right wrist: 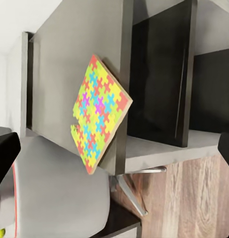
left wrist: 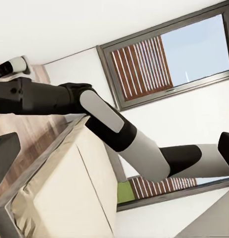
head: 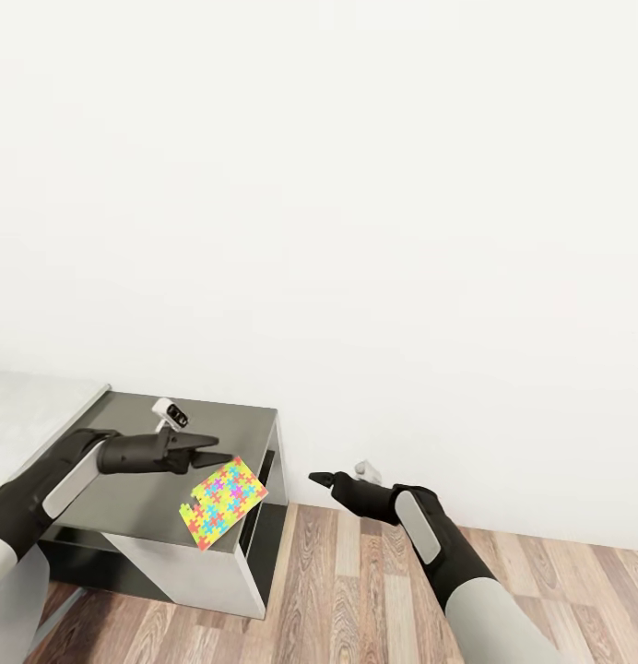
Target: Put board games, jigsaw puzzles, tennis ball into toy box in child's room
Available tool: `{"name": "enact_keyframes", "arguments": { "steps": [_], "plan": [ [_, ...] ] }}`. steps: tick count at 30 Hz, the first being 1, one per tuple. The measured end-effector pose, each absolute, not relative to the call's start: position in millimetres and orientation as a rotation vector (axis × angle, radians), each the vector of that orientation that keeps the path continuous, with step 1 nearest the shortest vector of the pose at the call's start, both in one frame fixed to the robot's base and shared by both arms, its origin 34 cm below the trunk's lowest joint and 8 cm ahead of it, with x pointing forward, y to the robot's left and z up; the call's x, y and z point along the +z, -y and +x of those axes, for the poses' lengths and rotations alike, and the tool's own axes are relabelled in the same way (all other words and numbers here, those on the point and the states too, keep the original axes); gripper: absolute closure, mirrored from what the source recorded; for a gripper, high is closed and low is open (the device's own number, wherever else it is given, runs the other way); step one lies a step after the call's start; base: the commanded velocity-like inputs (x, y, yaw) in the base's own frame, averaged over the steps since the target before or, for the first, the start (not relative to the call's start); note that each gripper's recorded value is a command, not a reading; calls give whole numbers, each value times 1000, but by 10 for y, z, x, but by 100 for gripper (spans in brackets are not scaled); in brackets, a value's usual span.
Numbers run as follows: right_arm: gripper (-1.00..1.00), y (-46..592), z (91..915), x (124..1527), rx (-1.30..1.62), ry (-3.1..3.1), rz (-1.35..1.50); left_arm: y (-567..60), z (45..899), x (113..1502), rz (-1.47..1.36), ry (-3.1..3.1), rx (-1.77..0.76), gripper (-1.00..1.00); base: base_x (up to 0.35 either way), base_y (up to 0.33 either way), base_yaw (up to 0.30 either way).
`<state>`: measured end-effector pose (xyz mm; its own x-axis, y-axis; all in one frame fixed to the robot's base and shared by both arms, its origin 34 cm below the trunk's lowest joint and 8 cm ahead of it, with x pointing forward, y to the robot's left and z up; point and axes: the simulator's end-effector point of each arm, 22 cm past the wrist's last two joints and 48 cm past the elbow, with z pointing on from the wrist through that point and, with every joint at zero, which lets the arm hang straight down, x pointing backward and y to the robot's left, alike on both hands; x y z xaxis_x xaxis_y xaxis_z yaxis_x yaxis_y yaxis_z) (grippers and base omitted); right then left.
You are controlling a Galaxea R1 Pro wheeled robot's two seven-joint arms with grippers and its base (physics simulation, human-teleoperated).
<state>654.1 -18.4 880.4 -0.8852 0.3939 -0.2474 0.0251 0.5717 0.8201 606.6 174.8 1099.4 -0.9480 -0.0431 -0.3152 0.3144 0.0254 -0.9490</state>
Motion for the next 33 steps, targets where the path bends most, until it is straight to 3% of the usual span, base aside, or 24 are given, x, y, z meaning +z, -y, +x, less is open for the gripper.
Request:
{"name": "enact_keyframes", "arguments": {
  "steps": [15, 33],
  "plan": [
    [-100, 203, 6550, 8805, 1241, -2397, 334, -1460, 5715, 11216, 479, -1988, -2040, -100, 0, 0, 0],
    [-100, 182, 6583, 8761, 1244, -2395, 332, -1435, 5710, 11163, 505, -1990, -2026, -100, 0, 0, 0]
  ]
}}
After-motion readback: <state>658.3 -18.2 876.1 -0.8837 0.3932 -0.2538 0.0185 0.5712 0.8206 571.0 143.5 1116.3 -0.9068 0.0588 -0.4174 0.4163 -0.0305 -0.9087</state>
